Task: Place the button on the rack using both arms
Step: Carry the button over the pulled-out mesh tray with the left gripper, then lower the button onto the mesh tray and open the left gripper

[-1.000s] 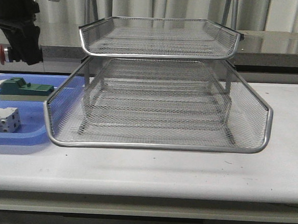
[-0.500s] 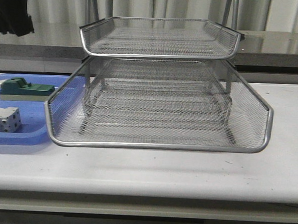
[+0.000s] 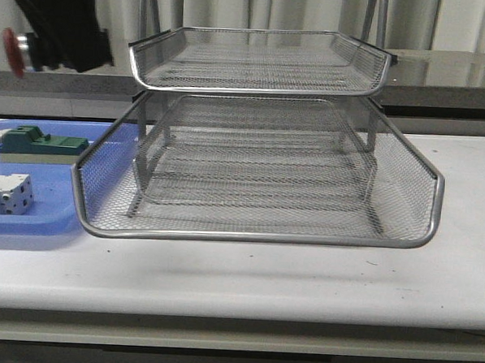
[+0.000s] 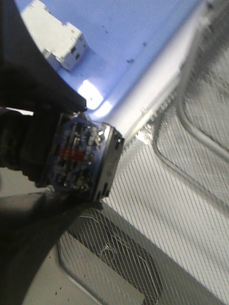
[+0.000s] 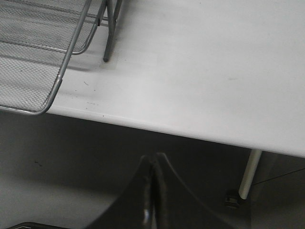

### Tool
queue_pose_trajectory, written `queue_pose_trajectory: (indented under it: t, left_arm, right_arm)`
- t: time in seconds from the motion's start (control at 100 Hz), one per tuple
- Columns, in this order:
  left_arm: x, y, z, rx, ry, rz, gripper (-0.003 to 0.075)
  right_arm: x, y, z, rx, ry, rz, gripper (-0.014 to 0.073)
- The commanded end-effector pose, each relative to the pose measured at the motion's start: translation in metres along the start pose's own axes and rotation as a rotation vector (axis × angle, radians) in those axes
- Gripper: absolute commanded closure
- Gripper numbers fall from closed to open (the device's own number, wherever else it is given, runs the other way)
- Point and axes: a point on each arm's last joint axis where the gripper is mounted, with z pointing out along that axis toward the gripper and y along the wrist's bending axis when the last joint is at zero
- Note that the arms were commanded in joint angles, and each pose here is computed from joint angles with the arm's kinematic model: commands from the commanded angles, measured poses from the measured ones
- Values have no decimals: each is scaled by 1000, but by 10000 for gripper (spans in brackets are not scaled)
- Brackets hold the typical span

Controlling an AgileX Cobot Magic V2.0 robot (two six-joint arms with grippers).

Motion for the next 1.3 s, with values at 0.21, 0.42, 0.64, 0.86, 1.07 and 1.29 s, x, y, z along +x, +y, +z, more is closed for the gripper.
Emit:
queue_pose_trajectory:
  t: [0.21, 0.42, 0.64, 0.86, 1.07, 1.29]
  left_arm:
    - [-41, -60, -2, 35, -181, 147, 740]
    - [-66, -74, 27, 21, -263, 184, 740]
    - [-73, -72, 55, 27, -237, 179, 738]
    - [-73, -72, 64, 33, -215, 180, 512]
    - [-73, -72, 64, 33, -215, 180, 230]
    - [-73, -72, 62, 33, -215, 180, 225]
  right_arm:
    - [-12, -2, -7, 16, -87, -1, 666]
    - [-12, -2, -7, 16, -87, -1, 666]
    - [-12, -2, -7, 16, -87, -1, 666]
    - [-12, -2, -7, 16, -87, -1, 666]
    - [-12, -2, -7, 16, -87, -1, 666]
    - [-12, -2, -7, 16, -87, -1, 666]
